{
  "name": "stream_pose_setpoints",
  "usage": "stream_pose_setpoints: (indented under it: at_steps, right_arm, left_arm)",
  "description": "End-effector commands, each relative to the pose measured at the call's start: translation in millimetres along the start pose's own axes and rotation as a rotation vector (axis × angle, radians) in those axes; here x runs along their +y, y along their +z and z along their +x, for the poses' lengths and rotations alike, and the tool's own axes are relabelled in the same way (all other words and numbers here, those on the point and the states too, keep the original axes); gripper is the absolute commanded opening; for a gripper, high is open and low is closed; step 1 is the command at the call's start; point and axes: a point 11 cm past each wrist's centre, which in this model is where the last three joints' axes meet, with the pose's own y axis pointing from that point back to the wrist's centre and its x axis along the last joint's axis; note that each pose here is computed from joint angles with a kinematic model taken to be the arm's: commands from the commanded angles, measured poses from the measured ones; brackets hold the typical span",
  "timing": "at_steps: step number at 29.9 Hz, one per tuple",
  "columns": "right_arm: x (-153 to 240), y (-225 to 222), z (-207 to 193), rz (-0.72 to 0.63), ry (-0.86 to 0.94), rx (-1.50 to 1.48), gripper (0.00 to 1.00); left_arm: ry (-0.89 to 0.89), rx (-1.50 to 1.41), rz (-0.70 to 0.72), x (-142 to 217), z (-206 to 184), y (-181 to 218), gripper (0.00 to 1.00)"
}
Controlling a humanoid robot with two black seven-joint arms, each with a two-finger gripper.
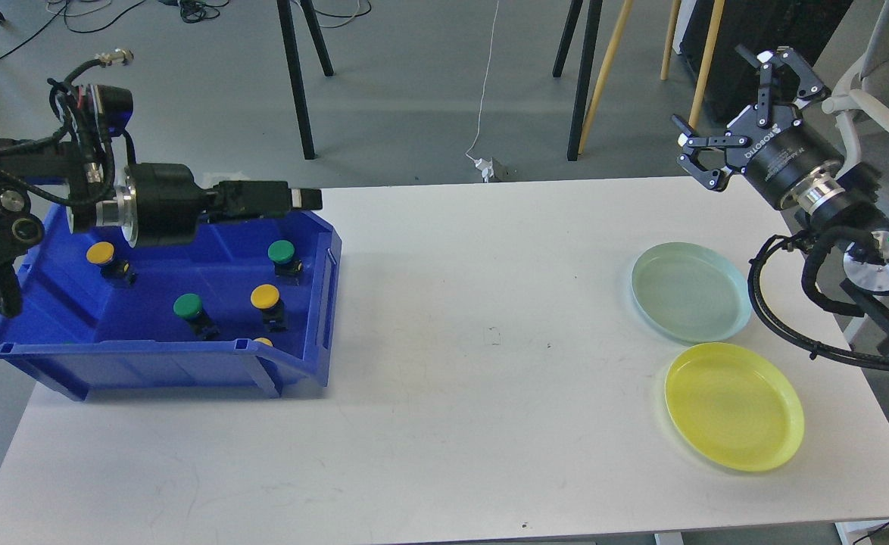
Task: Pass button and place on color plate
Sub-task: 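Lower the left gripper into the blue bin toward a yellow-capped button, then close the left gripper on the yellow-capped button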
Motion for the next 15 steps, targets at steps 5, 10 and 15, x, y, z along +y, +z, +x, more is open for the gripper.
stream_pose_setpoints:
  at_steps: [5,10,15]
  right_arm:
    - [-14.4,-4.3,-14.5,-0.112,-0.045,0.156,1.0]
    - [-15.1,-1.6,-14.7,-0.115,-0.046,0.152,1.0]
    - [-13.5,0.8,-13.0,-0.121,-0.042,0.149,1.0]
  left_arm:
    - [-0.108,-0.191,0.144,-38.3,-9.4,-29.6,0.97]
    - [-0.131,-0.196,0.192,-56.2,-10.8,-41.3,0.96]
    - [-0.152,-0.175,0.21,-64.6,-24.1,-49.5,0.96]
